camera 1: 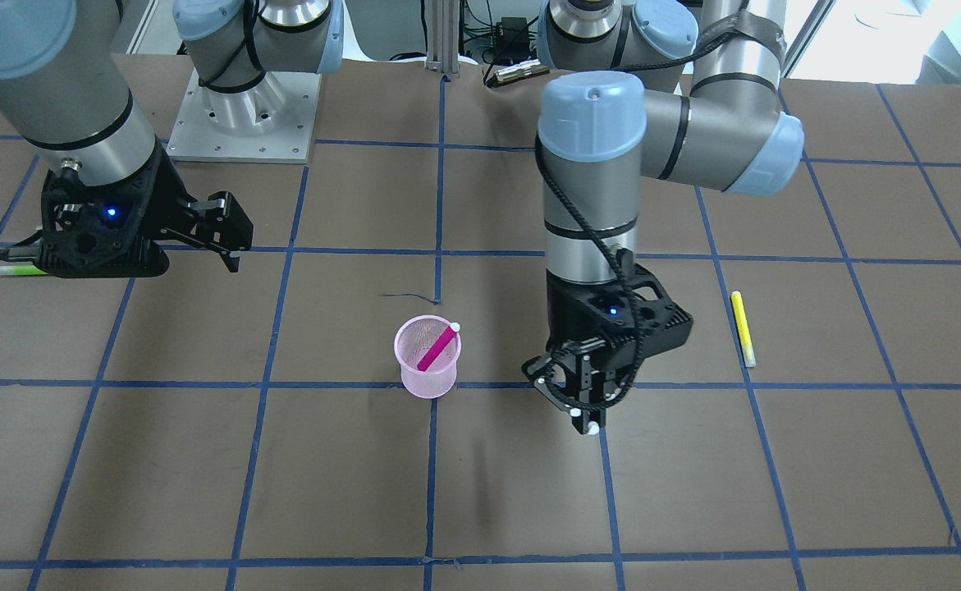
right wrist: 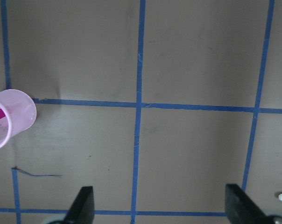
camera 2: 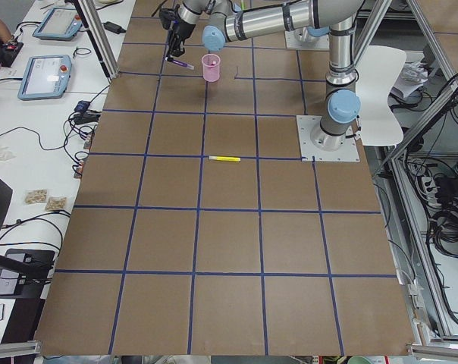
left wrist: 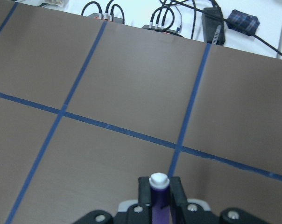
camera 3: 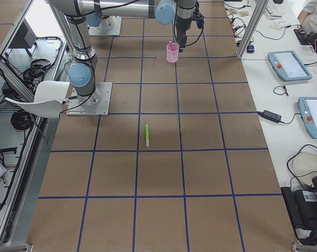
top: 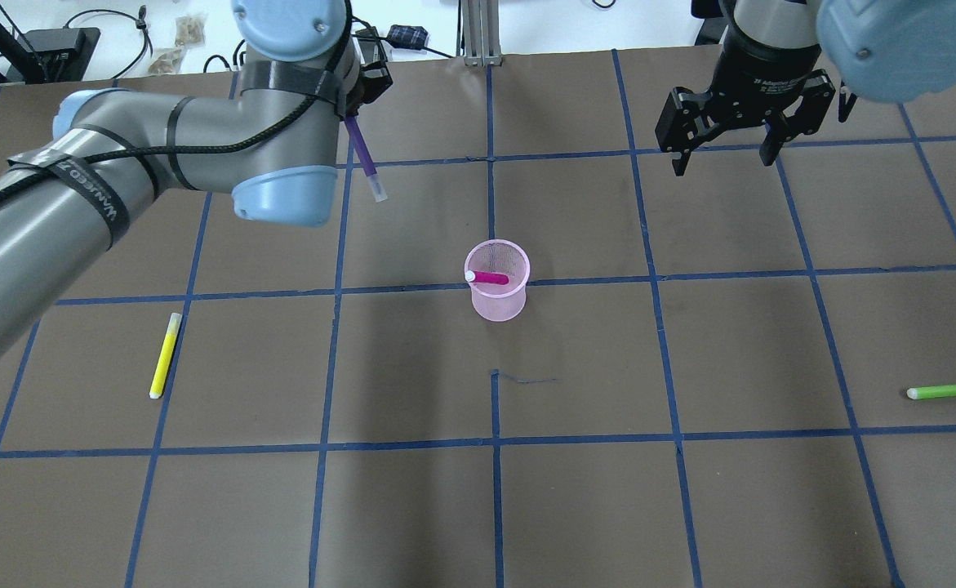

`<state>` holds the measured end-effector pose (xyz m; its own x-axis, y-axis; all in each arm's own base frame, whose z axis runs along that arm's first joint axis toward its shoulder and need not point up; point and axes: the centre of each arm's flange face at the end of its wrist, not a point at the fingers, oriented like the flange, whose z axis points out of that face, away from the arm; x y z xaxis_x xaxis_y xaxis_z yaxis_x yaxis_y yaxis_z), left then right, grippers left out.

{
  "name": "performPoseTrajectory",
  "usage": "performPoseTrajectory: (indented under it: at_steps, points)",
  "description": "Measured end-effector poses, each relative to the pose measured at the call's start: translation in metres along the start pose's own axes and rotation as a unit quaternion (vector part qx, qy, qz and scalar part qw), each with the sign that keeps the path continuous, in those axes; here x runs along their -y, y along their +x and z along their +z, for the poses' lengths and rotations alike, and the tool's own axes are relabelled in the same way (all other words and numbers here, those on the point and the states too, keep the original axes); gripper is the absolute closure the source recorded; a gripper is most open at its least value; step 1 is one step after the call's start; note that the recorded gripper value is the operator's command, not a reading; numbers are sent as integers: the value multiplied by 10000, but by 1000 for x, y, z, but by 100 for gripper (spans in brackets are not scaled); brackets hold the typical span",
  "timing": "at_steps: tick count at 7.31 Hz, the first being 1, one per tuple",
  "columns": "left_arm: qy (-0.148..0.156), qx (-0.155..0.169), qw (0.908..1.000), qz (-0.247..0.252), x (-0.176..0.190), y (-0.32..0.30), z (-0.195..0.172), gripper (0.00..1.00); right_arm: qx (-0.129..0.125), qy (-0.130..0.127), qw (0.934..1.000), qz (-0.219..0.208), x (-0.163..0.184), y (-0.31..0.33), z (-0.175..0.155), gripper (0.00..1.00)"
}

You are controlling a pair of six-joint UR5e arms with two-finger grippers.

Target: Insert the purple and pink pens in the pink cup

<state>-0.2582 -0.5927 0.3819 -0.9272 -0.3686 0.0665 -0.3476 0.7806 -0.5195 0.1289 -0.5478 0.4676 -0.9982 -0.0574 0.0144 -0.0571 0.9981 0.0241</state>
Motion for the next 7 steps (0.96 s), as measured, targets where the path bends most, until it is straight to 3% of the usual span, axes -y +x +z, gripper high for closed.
performPoseTrajectory:
  at_steps: [2, 7]
  points:
    - [-39, -48, 9995, -300, -44, 33, -9, 100, 72, 53, 10000, 8, 0, 0, -16, 0]
    - [-32, -117, 9992, -372, -119, 70, -4, 100, 44, -85, 10000, -14, -6, 0, -17, 0]
